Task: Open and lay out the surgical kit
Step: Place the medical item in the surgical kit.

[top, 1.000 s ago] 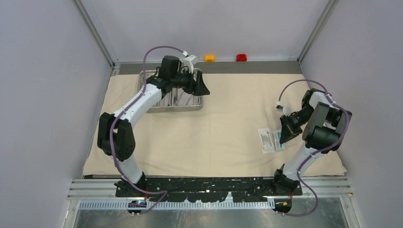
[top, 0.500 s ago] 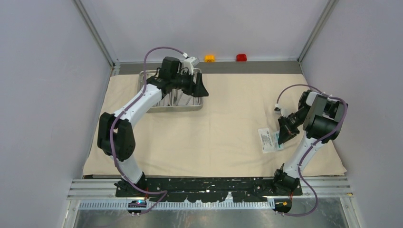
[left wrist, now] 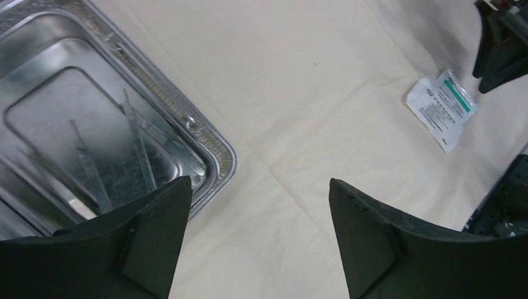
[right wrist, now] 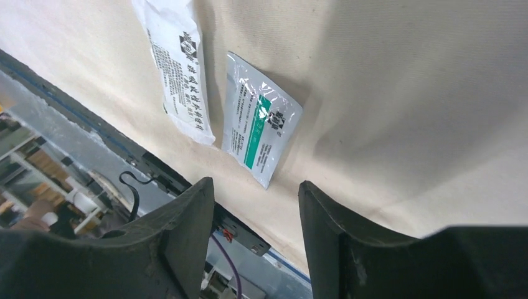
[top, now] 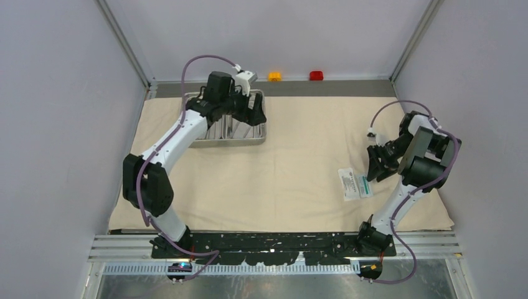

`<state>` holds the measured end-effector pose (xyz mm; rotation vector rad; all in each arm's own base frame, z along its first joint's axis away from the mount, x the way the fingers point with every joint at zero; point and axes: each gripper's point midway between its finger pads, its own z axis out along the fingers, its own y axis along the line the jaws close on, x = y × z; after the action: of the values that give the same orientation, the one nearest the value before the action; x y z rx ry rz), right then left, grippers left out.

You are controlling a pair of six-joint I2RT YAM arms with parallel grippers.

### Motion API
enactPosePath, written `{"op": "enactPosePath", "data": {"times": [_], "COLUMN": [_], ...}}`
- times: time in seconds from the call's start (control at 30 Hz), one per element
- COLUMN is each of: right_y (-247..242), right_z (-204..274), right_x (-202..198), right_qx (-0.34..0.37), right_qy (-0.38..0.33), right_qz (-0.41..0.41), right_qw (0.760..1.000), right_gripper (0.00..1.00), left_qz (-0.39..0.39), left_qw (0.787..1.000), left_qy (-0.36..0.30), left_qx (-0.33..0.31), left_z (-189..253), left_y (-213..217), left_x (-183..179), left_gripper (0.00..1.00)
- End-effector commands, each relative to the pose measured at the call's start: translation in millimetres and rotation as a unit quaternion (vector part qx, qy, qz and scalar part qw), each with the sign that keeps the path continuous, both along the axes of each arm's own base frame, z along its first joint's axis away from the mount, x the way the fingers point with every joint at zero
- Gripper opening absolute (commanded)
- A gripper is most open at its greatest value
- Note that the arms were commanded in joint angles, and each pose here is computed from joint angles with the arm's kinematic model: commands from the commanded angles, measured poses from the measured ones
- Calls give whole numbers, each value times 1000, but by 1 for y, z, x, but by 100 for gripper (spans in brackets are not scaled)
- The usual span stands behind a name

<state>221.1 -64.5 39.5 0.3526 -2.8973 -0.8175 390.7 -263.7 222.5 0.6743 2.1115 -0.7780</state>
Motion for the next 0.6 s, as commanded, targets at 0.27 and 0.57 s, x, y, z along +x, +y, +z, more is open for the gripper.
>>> {"op": "enactPosePath", "data": {"times": [0.27, 0.57], "right_y": [38, 127], "right_z": [125, 214], "right_x": [123, 173], "right_qx": [-55, -30], "right_qy": [-329, -488], "right_qz": [-89, -76], "right_qw": [939, 869], "right_gripper": [59, 64], "left_qz": [170, 158], "left_qw": [979, 982], "left_qy": [-59, 6], "left_qx": [95, 104], "left_z": [14, -30], "left_y": [97, 106], "left_x": [59, 90], "left_gripper": [100, 94]}}
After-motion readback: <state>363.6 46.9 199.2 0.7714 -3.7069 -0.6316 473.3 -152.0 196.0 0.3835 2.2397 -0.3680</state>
